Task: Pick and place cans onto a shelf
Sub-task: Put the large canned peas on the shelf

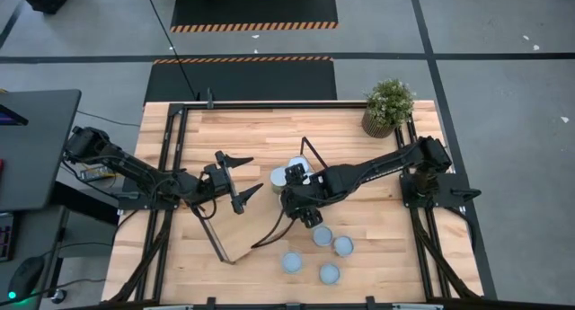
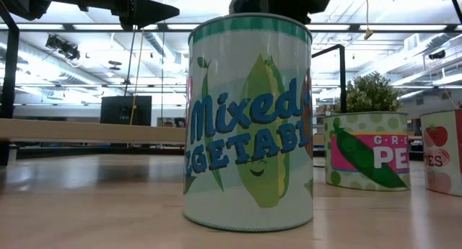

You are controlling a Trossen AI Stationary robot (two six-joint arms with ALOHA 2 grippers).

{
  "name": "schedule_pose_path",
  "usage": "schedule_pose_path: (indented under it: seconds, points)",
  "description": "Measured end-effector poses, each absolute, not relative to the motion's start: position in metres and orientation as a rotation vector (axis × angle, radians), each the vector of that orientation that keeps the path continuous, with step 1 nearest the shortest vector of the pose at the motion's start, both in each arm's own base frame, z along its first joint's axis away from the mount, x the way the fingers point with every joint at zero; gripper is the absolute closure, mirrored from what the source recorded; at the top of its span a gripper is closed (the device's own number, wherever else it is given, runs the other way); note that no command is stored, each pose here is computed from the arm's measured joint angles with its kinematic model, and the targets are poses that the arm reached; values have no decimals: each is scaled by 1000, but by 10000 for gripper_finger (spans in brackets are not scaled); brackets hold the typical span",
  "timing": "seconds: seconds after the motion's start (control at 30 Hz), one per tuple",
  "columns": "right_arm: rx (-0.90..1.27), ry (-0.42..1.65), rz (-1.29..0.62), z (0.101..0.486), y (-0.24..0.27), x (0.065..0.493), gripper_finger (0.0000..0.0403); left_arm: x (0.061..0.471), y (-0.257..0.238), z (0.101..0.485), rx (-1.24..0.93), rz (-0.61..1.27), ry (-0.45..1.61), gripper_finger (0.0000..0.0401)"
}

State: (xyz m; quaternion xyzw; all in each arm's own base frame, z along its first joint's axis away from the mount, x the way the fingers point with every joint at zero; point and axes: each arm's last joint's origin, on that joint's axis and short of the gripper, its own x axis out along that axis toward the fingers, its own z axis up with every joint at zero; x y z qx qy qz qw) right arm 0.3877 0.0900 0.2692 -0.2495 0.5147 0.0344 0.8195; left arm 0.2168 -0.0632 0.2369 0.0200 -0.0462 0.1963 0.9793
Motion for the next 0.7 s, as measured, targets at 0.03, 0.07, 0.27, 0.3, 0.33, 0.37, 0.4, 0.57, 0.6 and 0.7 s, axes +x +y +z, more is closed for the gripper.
schedule_pose_path:
  seconds: [0.03, 0.07, 0.27, 0.3, 0.33, 0.37, 0.4, 0.57, 0.6, 0.7]
  points:
    - [-533, 1099, 73, 272, 91, 387, 21, 217, -63, 237, 40, 396, -92, 12]
    - [-532, 1093, 74, 275, 93, 387, 21, 217, -63, 237, 40, 395, -93, 12]
    - [-545, 987, 101, 284, 109, 392, 21, 217, -63, 237, 15, 394, -98, 12]
    - [-543, 961, 101, 283, 111, 395, 21, 217, -63, 237, 15, 394, -98, 12]
    - [-548, 947, 104, 282, 113, 397, 21, 217, -63, 237, 15, 394, -98, 12]
    - [-556, 949, 105, 279, 114, 399, 21, 217, -63, 237, 15, 394, -98, 12]
    - [-567, 938, 100, 275, 115, 403, 21, 217, -63, 237, 15, 394, -98, 12]
    - [-681, 946, 25, 259, 116, 413, 24, 217, -63, 237, 17, 394, -96, 12]
    - [-698, 957, 14, 257, 116, 413, 24, 217, -63, 237, 15, 394, -98, 12]
    - [-707, 967, -1, 253, 115, 415, 25, 217, -63, 237, 15, 394, -98, 12]
